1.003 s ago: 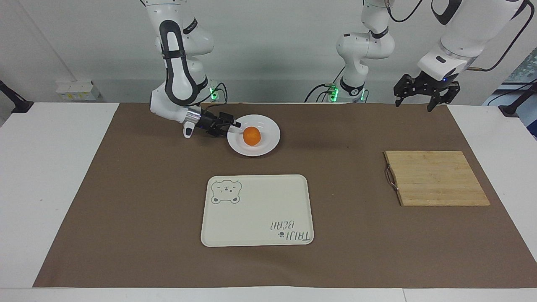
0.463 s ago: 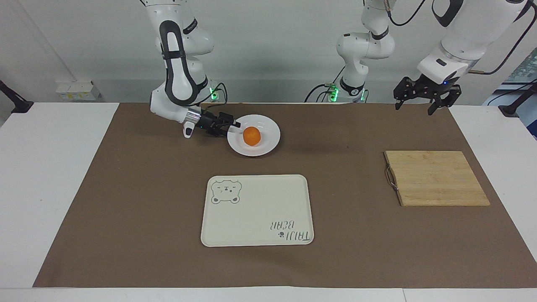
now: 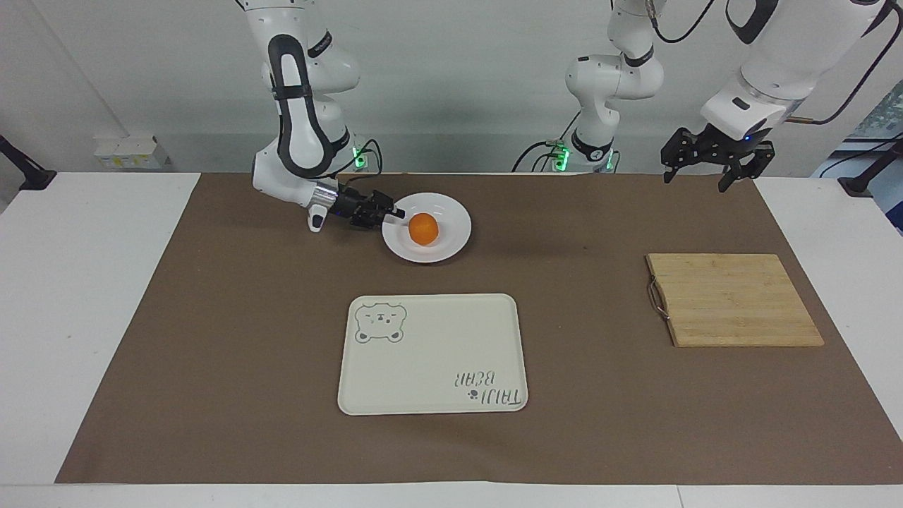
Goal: Place orange and plate with both arms
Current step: 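Lower the right gripper and grasp the white plate's rim, then slide the plate with the right gripper onto the bear tray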
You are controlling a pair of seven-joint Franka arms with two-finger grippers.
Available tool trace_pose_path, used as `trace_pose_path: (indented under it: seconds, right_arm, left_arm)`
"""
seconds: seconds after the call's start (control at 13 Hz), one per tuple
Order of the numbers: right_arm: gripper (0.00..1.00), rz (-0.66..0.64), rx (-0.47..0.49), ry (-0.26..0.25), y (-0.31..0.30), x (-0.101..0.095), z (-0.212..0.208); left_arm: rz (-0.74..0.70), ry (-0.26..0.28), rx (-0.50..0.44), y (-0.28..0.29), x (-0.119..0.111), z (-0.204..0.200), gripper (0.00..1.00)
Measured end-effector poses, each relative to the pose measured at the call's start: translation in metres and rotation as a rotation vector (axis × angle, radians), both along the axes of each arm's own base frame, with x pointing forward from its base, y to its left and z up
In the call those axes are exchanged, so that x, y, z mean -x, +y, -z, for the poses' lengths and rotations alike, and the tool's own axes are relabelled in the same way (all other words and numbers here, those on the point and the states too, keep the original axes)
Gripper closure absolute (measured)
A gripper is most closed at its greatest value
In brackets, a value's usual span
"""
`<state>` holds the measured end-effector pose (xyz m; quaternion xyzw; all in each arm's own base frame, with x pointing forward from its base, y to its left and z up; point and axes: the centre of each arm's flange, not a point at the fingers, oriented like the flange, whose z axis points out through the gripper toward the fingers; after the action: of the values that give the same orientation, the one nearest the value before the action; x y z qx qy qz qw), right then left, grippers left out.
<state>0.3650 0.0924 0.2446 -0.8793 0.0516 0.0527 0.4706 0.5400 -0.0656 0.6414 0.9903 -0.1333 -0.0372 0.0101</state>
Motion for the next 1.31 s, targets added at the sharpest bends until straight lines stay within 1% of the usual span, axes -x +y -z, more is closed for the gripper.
trace_pose_path:
  seconds: [0.08, 0.15, 0.23, 0.31, 0.39, 0.46, 0.62, 0.69, 0.77, 0.85, 0.93, 1.0, 1.31]
  right_arm:
    - [0.48, 0.0, 0.0, 0.0, -0.0001, 0.0001, 0.0001]
    - [0.52, 0.0, 0.001, 0.001, -0.0002, 0.0004, 0.0004]
    - [0.53, 0.001, 0.001, 0.001, -0.0002, 0.0005, 0.0005]
    - [0.66, 0.001, 0.002, 0.001, -0.0004, 0.0006, 0.0006]
    - [0.69, 0.001, 0.002, 0.001, -0.0004, 0.0006, 0.0007]
    - [0.69, 0.001, 0.002, 0.001, -0.0005, 0.0006, 0.0007]
    - [0.77, 0.002, 0.003, 0.001, -0.0005, 0.0006, 0.0007]
    - [0.79, -0.001, 0.003, -0.003, -0.0006, 0.0006, 0.0007]
    - [0.86, -0.005, 0.003, -0.01, -0.0006, 0.0005, 0.0008]
    - [0.86, -0.009, 0.004, -0.018, -0.0008, 0.0004, 0.0008]
    - [0.93, -0.011, 0.009, -0.027, -0.0016, 0.0001, 0.0012]
    - [0.96, -0.013, 0.012, -0.032, -0.0017, 0.0, 0.0017]
    - [0.96, -0.025, 0.012, -0.04, 0.0013, -0.0006, 0.0009]
  left_arm:
    - [0.0, -0.002, 0.0, 0.0003, 0.0009, -0.0012, 0.0]
    - [-0.001, -0.004, 0.001, 0.0004, 0.0012, -0.002, 0.0]
    - [-0.001, -0.006, 0.001, 0.0004, 0.0013, -0.0025, 0.0]
    - [-0.001, -0.007, 0.001, 0.0004, 0.0012, -0.0026, 0.0]
    - [-0.001, -0.008, 0.001, 0.0004, 0.0011, -0.0027, 0.0]
    - [-0.001, -0.01, 0.001, 0.0004, 0.0009, -0.0029, 0.0]
    - [-0.001, -0.016, 0.002, 0.0003, 0.0002, -0.0034, 0.0]
    - [-0.001, -0.018, 0.002, 0.0003, 0.0, -0.0035, 0.0]
    - [-0.001, -0.02, 0.002, 0.0003, -0.0003, -0.0037, 0.0]
    - [-0.001, -0.026, 0.003, 0.0001, -0.0009, -0.0042, 0.0]
    - [-0.001, -0.031, 0.004, 0.0, -0.0014, -0.0047, 0.0]
    - [0.0, -0.032, 0.004, 0.0, -0.0014, -0.0051, 0.0]
    - [0.0, -0.036, 0.004, 0.0001, -0.0003, -0.007, 0.0]
